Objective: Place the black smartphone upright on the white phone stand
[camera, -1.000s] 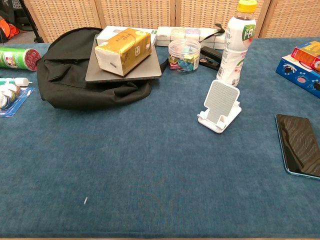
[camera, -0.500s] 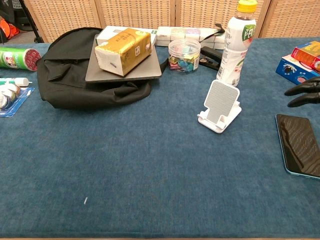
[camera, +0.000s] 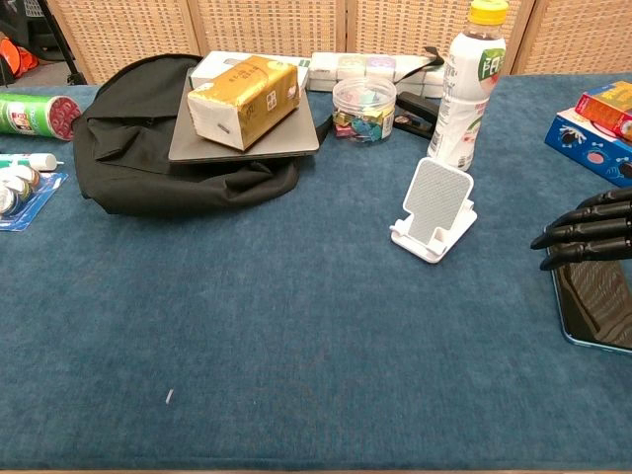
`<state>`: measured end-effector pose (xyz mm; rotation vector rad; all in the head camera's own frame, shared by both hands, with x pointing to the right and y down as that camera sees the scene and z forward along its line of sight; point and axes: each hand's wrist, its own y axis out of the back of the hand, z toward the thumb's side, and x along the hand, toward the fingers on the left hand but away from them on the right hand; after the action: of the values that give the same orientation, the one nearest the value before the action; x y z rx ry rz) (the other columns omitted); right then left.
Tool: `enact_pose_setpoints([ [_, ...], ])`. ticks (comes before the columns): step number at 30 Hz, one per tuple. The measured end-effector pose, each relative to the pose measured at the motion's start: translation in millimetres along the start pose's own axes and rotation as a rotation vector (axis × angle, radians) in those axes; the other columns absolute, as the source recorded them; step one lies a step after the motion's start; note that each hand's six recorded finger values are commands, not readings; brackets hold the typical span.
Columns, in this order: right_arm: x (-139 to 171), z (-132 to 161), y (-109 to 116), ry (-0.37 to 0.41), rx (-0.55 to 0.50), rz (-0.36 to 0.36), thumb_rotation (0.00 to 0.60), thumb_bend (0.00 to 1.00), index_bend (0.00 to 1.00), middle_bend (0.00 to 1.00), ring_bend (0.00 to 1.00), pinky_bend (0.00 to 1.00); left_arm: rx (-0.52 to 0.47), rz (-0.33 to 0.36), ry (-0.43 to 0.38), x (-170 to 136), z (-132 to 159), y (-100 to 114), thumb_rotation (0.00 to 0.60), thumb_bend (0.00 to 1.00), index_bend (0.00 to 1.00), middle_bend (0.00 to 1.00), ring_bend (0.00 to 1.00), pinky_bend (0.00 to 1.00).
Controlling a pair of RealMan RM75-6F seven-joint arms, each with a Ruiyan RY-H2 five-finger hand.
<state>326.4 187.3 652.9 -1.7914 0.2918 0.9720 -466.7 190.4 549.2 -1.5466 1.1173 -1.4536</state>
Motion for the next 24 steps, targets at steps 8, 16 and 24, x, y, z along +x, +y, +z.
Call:
enact_pose_setpoints([
  [8, -16, -2, -2, 0.035, 0.006, -0.004, 0.600, 0.00, 0.06, 0.02, 0.00, 0.10, 0.017, -0.025, 0.025, 8, -2, -9, 0.600, 0.00, 0.02, 0.00, 0.00, 0.00],
  [16, -29, -4, -5, 0.065, 0.071, 0.008, 0.600, 0.00, 0.06, 0.02, 0.00, 0.10, 0.021, -0.020, 0.028, 8, -2, -9, 0.600, 0.00, 0.02, 0.00, 0.00, 0.00],
  [24, -34, -3, -9, 0.087, 0.084, -0.014, 0.600, 0.00, 0.06, 0.02, 0.00, 0.10, 0.021, -0.023, 0.029, 9, -2, -9, 0.600, 0.00, 0.02, 0.00, 0.00, 0.00],
])
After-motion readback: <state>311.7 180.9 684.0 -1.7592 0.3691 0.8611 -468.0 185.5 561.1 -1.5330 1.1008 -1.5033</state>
